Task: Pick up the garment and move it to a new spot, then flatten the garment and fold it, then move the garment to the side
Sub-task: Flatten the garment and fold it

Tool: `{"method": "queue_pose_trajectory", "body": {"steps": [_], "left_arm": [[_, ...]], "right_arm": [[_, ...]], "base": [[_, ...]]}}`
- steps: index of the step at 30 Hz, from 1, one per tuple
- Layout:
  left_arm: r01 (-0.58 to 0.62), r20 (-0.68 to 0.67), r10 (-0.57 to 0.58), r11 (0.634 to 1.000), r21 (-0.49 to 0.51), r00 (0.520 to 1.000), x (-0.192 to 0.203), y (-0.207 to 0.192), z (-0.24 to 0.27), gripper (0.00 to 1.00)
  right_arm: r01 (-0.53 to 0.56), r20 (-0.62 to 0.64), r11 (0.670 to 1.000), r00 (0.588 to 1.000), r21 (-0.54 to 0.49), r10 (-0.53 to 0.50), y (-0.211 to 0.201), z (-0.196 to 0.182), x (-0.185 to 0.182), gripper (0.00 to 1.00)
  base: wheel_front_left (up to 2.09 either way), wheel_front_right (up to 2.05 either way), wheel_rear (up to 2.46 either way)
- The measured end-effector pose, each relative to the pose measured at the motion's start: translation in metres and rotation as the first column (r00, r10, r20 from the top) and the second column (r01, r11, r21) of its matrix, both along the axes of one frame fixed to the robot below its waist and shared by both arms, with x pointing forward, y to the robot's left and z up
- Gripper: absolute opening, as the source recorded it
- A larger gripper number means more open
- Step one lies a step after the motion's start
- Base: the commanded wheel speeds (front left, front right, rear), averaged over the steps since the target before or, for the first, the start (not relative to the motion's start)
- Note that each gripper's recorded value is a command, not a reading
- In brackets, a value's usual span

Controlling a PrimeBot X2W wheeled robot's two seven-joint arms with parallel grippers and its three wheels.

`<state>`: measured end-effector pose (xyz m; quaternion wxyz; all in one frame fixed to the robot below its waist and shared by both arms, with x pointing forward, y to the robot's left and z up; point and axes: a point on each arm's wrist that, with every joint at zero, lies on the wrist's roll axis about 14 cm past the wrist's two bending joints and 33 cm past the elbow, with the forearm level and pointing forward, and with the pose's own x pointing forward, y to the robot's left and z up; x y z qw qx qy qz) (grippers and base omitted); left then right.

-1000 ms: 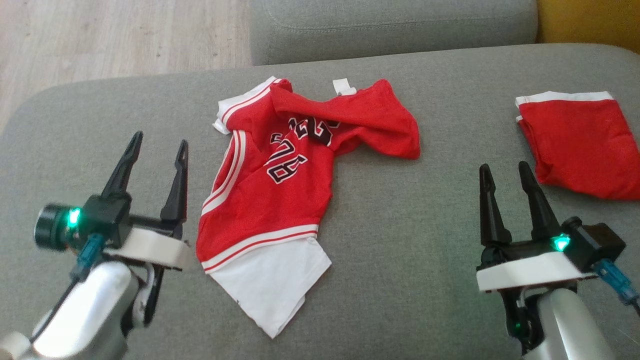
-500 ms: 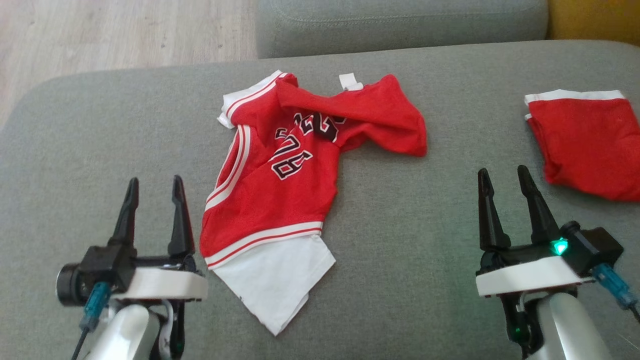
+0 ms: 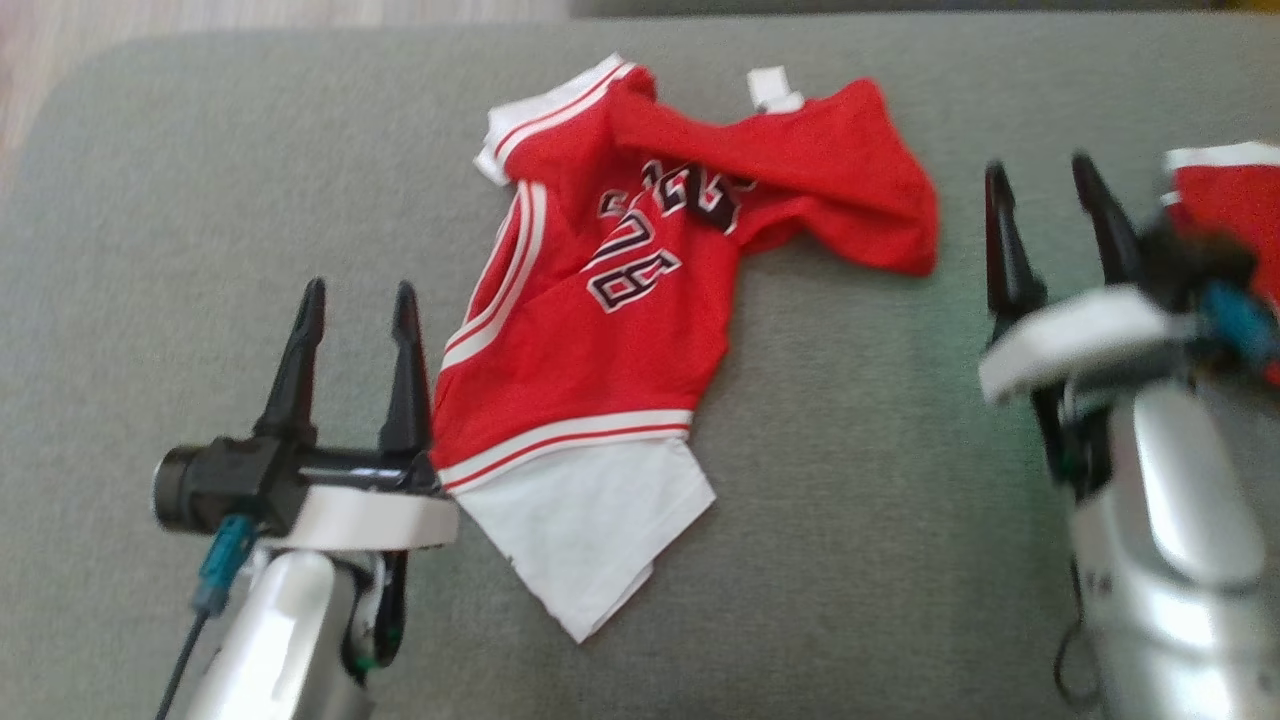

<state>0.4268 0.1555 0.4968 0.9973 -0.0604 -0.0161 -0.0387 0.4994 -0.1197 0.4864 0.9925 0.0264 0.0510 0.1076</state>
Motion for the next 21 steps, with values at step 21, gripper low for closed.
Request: {"method": "queue_pose_trajectory", "body": {"steps": [21], "left_arm": [[-0.060, -0.054, 0.060, 0.998, 0.011, 0.997, 0.010, 0.023, -0.023, 1.00]], "right_arm": [[-0.093, -0.540, 0.995, 0.836, 0.025, 0.092, 0.043, -0.116, 0.096, 1.00]], "base": [[0.00, 0.00, 0.00]]}}
